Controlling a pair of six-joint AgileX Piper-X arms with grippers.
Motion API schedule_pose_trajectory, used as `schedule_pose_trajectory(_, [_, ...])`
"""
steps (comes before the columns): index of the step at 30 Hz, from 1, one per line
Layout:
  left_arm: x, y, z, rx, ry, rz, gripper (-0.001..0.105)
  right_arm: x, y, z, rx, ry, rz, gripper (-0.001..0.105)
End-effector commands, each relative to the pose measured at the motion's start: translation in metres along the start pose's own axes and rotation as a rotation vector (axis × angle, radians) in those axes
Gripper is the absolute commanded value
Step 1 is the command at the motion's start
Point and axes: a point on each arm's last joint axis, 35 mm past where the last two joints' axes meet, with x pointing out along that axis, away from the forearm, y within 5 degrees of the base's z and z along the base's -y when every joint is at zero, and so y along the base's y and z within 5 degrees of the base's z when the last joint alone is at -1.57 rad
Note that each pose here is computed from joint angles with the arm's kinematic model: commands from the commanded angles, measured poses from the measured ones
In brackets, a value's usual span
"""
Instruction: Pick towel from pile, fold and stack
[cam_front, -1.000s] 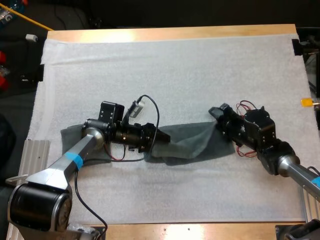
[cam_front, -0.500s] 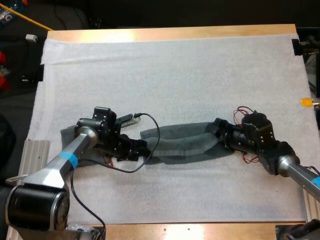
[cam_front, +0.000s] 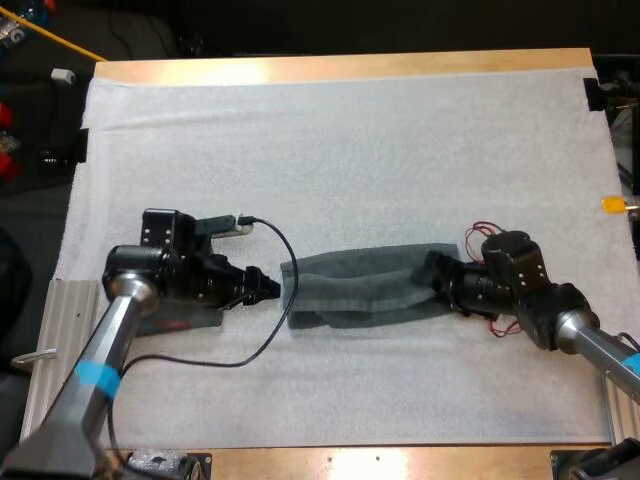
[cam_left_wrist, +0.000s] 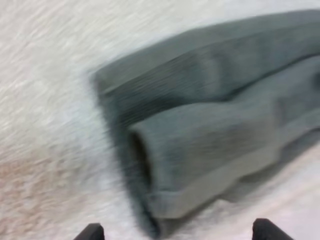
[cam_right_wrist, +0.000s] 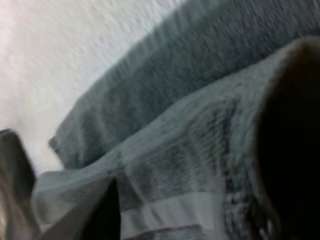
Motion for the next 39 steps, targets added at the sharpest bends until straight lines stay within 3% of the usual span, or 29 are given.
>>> schedule_pose_trajectory(1, [-0.006, -0.004, -0.002, 0.013, -0.012, -0.019, 0.058, 0.000, 0.001, -0.001, -0.019, 0.028, -0.002, 0.051])
schedule_pose_trajectory(6, [-0.017, -0.012, -0.008, 0.033, -0.029, -0.052, 0.058, 0.000, 0.007, -0.009, -0.094, 0.102, 0.042, 0.051])
schedule_pose_trajectory(10, [-0.024, -0.018, -0.014, 0.048, -0.029, -0.085, 0.058, 0.003, 0.020, -0.019, -0.203, 0.087, 0.021, 0.049])
schedule_pose_trajectory(16, [-0.036, -0.027, -0.020, 0.080, -0.053, -0.138, 0.058, 0.006, 0.028, -0.022, -0.171, 0.034, -0.010, 0.044])
schedule_pose_trajectory(19, [-0.042, -0.032, -0.024, 0.101, -0.065, -0.174, 0.058, 0.008, 0.035, -0.026, -0.232, 0.063, 0.021, 0.042])
schedule_pose_trajectory(21, [-0.044, -0.037, -0.027, 0.123, -0.069, -0.182, 0.058, 0.009, 0.043, -0.028, -0.290, 0.065, 0.038, 0.033])
schedule_pose_trajectory(25, [-0.046, -0.050, -0.038, 0.178, -0.053, -0.187, 0.058, 0.008, 0.070, -0.026, -0.402, 0.041, 0.087, 0.002])
schedule_pose_trajectory(26, [-0.046, -0.052, -0.040, 0.188, -0.050, -0.179, 0.058, 0.007, 0.075, -0.025, -0.418, 0.039, 0.096, 0.000])
schedule_pose_trajectory(30, [-0.045, -0.065, -0.053, 0.250, -0.036, -0.113, 0.058, 0.003, 0.092, -0.020, -0.475, 0.044, 0.080, 0.000])
schedule_pose_trajectory(39, [-0.049, -0.085, -0.073, 0.340, -0.050, -0.074, 0.058, -0.014, 0.102, -0.018, -0.551, 0.210, -0.049, 0.000])
